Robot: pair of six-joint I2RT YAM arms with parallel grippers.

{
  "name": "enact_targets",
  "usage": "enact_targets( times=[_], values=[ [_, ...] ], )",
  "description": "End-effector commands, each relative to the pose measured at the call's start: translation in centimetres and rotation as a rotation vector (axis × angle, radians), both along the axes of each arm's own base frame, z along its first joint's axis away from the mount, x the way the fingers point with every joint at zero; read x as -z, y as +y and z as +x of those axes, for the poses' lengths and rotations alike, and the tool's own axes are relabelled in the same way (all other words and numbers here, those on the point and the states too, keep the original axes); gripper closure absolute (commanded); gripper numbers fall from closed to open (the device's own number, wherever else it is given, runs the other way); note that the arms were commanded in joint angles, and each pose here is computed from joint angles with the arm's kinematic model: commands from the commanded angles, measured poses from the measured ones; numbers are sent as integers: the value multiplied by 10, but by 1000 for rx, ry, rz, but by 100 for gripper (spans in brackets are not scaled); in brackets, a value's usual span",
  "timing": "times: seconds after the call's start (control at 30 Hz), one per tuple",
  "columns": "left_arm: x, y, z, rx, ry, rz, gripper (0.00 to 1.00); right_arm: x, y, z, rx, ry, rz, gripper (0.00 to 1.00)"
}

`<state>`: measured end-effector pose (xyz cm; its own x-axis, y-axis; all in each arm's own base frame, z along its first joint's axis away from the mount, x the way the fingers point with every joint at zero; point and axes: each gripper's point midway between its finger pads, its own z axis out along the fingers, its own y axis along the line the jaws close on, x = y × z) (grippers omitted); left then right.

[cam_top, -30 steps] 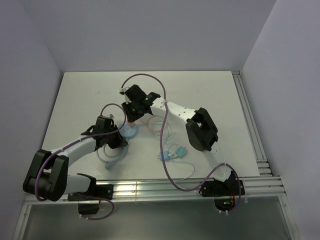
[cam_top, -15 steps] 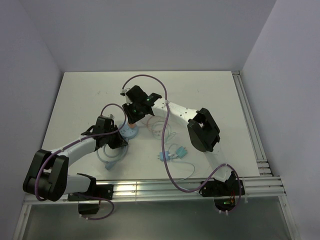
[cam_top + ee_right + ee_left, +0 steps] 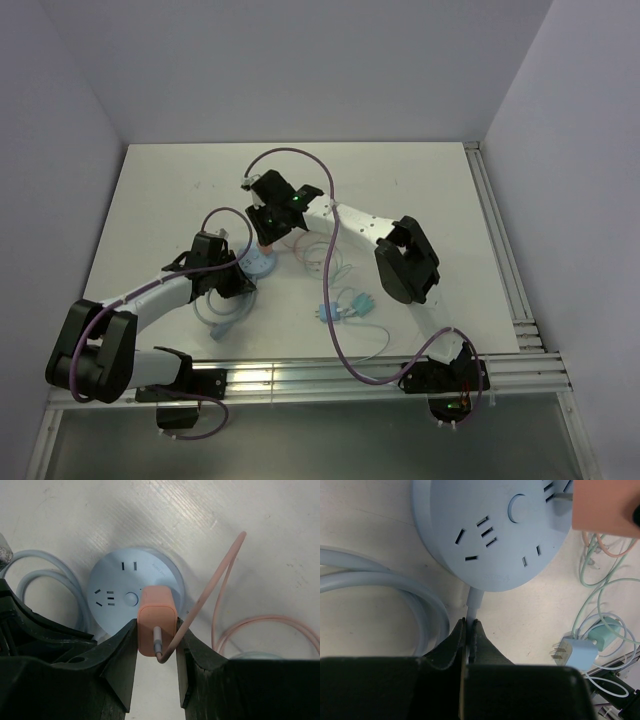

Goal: Insert the plug

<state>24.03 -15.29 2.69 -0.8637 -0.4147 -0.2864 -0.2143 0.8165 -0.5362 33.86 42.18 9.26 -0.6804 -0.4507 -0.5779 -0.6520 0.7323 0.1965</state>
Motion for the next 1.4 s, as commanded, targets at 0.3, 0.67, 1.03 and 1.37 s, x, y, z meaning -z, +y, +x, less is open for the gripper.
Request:
enact_targets(
  times=[0.3,0.67,1.03,1.37],
  values=[
    [1,-1,-6,17,0,-2,100,-5,6,10,-19,-37,-11,100],
    [-3,-1,-3,10,-11,-3,100,3,6,-8,-23,-7,-19,100],
    [-3,2,-4,0,-13,8,100,-13,2,-6,12,-29,-2,100],
    [-23,1,-5,-1,-110,-39,35,-53,8,3,23,-78,84,100]
  ],
)
